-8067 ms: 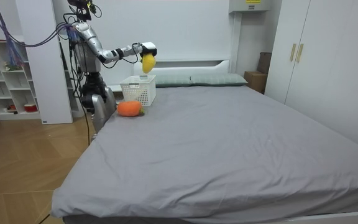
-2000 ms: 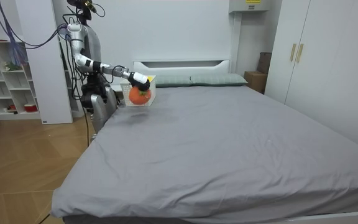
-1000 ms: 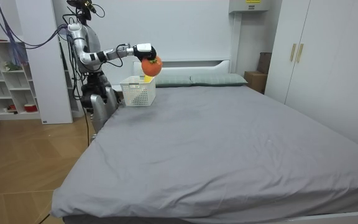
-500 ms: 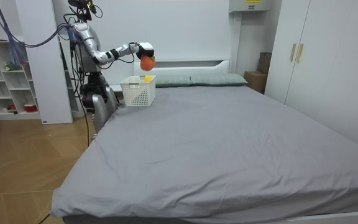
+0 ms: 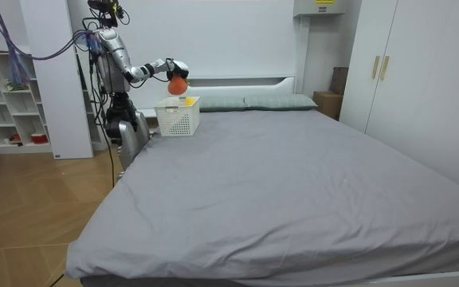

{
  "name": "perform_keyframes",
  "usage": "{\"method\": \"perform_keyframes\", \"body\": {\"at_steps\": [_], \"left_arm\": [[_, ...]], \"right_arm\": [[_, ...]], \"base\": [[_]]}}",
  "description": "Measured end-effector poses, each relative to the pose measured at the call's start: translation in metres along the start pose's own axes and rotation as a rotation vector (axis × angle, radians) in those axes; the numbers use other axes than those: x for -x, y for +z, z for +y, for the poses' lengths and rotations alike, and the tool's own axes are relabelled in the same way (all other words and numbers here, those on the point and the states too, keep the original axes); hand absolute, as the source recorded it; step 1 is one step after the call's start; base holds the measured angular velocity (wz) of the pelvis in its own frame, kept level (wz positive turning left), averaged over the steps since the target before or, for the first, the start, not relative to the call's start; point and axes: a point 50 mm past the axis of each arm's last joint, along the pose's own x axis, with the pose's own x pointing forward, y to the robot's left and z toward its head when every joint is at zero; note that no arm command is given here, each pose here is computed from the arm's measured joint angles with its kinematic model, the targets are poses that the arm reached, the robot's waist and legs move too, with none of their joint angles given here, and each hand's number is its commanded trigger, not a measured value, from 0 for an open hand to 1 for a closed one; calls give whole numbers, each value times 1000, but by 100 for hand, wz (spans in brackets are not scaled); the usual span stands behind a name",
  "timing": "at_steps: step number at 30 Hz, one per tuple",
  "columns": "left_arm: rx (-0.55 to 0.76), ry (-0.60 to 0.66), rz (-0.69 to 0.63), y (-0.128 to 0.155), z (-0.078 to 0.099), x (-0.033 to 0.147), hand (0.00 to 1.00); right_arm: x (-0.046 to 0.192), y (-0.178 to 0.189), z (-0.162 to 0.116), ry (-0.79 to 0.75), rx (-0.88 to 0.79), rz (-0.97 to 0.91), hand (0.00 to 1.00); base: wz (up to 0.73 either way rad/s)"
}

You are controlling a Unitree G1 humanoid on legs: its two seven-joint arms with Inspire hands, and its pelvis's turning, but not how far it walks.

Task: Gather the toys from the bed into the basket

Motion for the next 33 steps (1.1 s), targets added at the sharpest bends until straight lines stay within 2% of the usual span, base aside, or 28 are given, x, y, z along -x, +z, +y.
{"method": "perform_keyframes", "body": {"at_steps": [1,2,3,4,13,33], "left_arm": [[-1,3,-4,2,1,-1,0],[0,7,-10,5,2,-1,0],[0,11,-13,6,2,-1,0],[-1,18,-15,8,3,-2,0],[-15,35,-21,9,8,-3,0],[-37,22,-39,14,5,-3,0]], "right_arm": [[0,0,1,4,-7,-4,56],[0,0,1,5,-9,-4,51],[0,0,1,6,-10,-5,15],[0,1,2,10,-9,-7,1],[-3,-5,14,63,-16,15,0],[-3,-6,14,61,-14,21,0]], "base": [[7],[7],[4],[0],[0],[0]]}}
